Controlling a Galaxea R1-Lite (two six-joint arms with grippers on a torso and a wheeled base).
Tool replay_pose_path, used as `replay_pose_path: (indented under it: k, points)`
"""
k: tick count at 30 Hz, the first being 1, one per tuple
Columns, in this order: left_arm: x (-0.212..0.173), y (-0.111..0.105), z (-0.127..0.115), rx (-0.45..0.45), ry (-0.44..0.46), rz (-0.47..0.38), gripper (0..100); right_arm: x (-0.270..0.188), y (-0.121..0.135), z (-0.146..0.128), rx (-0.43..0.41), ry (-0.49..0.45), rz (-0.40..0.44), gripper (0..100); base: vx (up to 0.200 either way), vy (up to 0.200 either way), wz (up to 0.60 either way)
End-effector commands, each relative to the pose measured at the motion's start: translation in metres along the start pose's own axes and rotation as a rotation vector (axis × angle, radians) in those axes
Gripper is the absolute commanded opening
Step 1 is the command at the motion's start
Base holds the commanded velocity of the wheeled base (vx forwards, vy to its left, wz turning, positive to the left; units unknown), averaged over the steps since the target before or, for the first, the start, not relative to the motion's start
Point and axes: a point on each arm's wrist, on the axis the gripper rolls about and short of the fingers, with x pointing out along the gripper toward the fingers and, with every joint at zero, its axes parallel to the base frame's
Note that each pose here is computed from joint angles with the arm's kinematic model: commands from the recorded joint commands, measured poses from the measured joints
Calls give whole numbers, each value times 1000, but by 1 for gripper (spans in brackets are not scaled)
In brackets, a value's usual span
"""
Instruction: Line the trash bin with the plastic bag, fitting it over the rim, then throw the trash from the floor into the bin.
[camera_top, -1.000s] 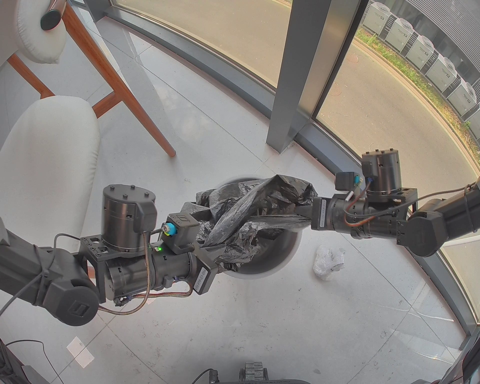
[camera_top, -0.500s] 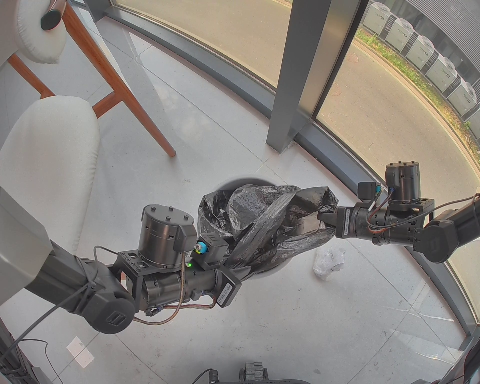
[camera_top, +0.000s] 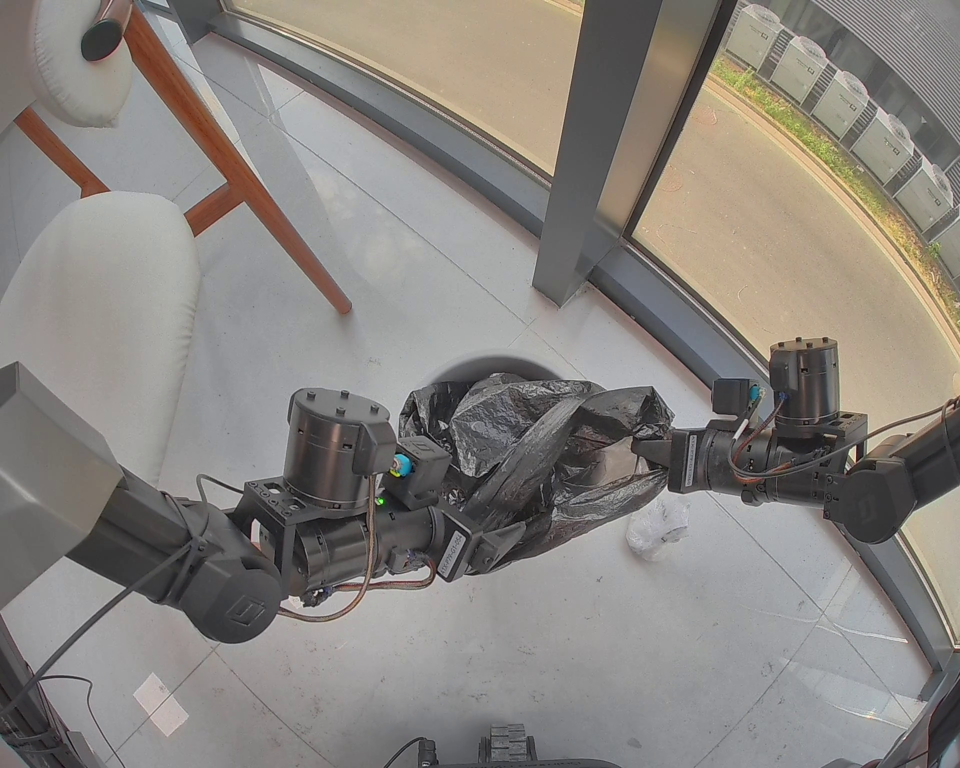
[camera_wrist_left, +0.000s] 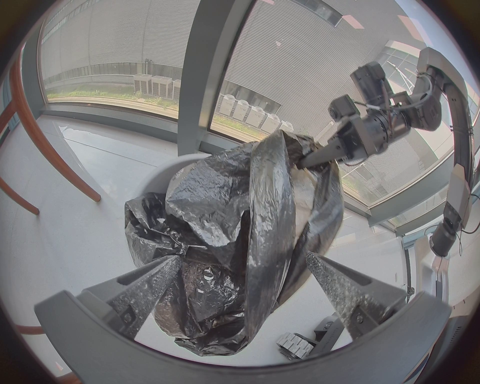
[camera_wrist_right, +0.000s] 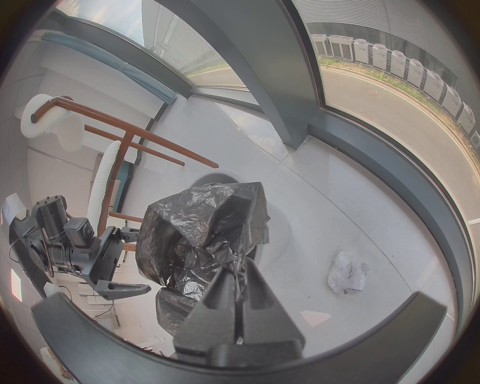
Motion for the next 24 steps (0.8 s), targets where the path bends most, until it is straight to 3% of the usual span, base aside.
replay_pose_path:
  k: [1, 3, 4, 10, 12, 16, 19, 20, 24]
  points:
    - [8, 0, 1, 1, -3, 3, 100, 0, 3, -1, -6, 2, 6, 0, 0, 0, 0]
    - [9, 0, -3, 1, 8, 1, 100, 0, 3, -1, -5, 4, 6, 0, 0, 0, 0]
    - [8, 0, -3, 1, 9, 2, 0, 0, 2, -1, -4, 3, 3, 0, 0, 0, 0]
    - [2, -1, -4, -1, 15, -2, 0, -2, -2, -1, 3, 0, -10, 0, 0, 0, 0]
    - [-5, 4, 5, -11, -22, 11, 0, -2, -7, -5, 6, 14, -24, 0, 0, 0, 0]
    - [-22, 43, 32, -66, -121, 116, 0, -3, -18, -7, -46, 0, -37, 0, 0, 0, 0]
    - [-24, 55, 41, -92, -140, 143, 0, 1, -21, -6, -54, -14, -29, 0, 0, 0, 0]
    - [-27, 67, 48, -137, -157, 168, 0, 4, -22, -6, -61, -25, -5, 0, 0, 0, 0]
    - [-29, 75, 64, -218, -164, 177, 0, 7, -26, -8, -87, -33, 24, 0, 0, 0, 0]
